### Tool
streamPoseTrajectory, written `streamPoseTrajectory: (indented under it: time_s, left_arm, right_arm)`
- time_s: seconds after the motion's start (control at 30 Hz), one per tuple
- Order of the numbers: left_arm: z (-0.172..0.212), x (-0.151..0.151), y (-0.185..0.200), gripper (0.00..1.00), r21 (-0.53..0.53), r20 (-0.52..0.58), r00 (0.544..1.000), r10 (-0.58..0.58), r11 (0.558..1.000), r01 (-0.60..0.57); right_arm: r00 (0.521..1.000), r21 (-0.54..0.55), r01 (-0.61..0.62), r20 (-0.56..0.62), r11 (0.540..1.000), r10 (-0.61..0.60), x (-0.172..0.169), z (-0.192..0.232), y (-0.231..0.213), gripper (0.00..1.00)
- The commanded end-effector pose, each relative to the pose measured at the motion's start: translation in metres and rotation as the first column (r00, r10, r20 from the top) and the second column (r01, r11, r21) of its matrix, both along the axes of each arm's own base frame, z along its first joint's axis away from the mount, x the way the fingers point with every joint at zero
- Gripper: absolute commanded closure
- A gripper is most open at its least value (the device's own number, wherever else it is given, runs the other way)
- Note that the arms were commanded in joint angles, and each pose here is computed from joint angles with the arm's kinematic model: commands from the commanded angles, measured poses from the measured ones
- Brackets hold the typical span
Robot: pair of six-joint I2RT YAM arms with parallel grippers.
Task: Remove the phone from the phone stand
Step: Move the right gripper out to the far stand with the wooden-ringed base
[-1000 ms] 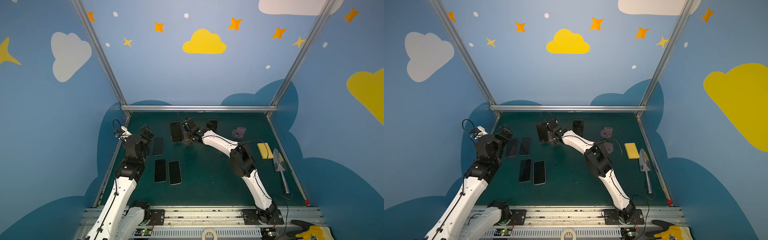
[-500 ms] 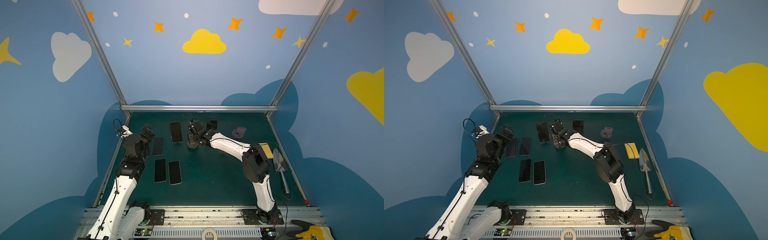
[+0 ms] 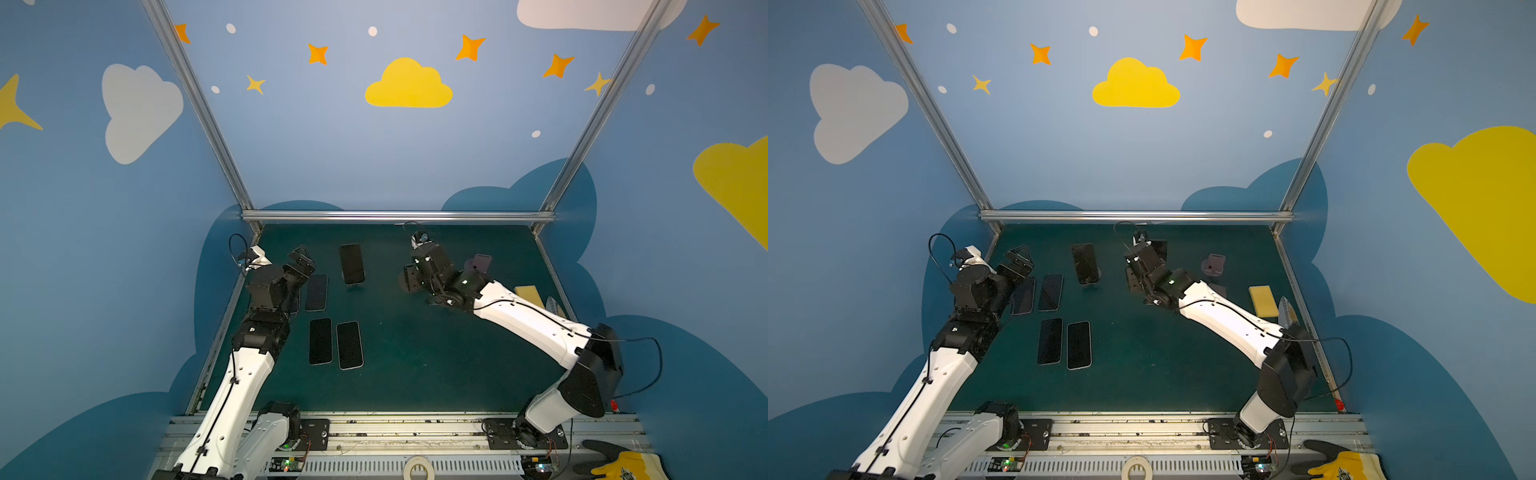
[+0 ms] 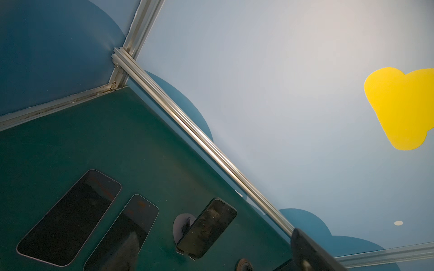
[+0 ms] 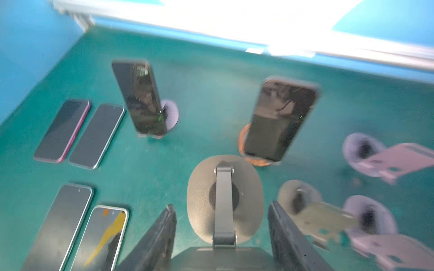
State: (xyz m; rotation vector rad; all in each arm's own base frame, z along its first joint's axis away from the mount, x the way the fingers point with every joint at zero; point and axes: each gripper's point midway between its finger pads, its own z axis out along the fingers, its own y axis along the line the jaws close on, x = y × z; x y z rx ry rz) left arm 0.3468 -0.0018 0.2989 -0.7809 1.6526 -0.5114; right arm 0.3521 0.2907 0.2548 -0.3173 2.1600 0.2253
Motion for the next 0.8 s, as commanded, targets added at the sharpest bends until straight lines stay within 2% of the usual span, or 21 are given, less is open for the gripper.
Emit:
streamPoseTrajectory:
  time_s: [0.0, 0.17, 0.37, 0.6, 0.77]
  left_arm:
    - [0.014, 0.003, -0.006, 0.00, -0.005, 0.038, 0.999, -0.025, 1.000, 0.026]
    - [0.011, 0.005, -0.012, 0.00, 0.012, 0.026, 0.999, -0.044, 0.999, 0.044]
    - [0.006, 0.007, -0.023, 0.00, 0.029, 0.008, 0.997, -0.074, 0.997, 0.074]
    - [0.003, 0.011, -0.030, 0.00, 0.021, -0.009, 0.994, -0.106, 0.994, 0.106]
    - [-0.001, 0.014, -0.036, 0.00, 0.005, -0.022, 0.992, -0.128, 0.992, 0.128]
  right_arm:
    - [0.994, 0.002, 0.072, 0.080, 0.997, -0.072, 0.013, 0.030, -0.029, 0.53]
    - [0.980, 0.052, 0.153, 0.116, 0.987, -0.159, 0.044, 0.058, -0.066, 0.53]
    - [0.961, 0.110, 0.241, 0.110, 0.964, -0.253, 0.087, 0.062, -0.100, 0.54]
    - [0.958, 0.116, 0.282, 0.023, 0.952, -0.287, 0.143, 0.015, -0.109, 0.54]
    - [0.947, 0.078, 0.322, -0.017, 0.943, -0.322, 0.174, -0.025, -0.111, 0.55]
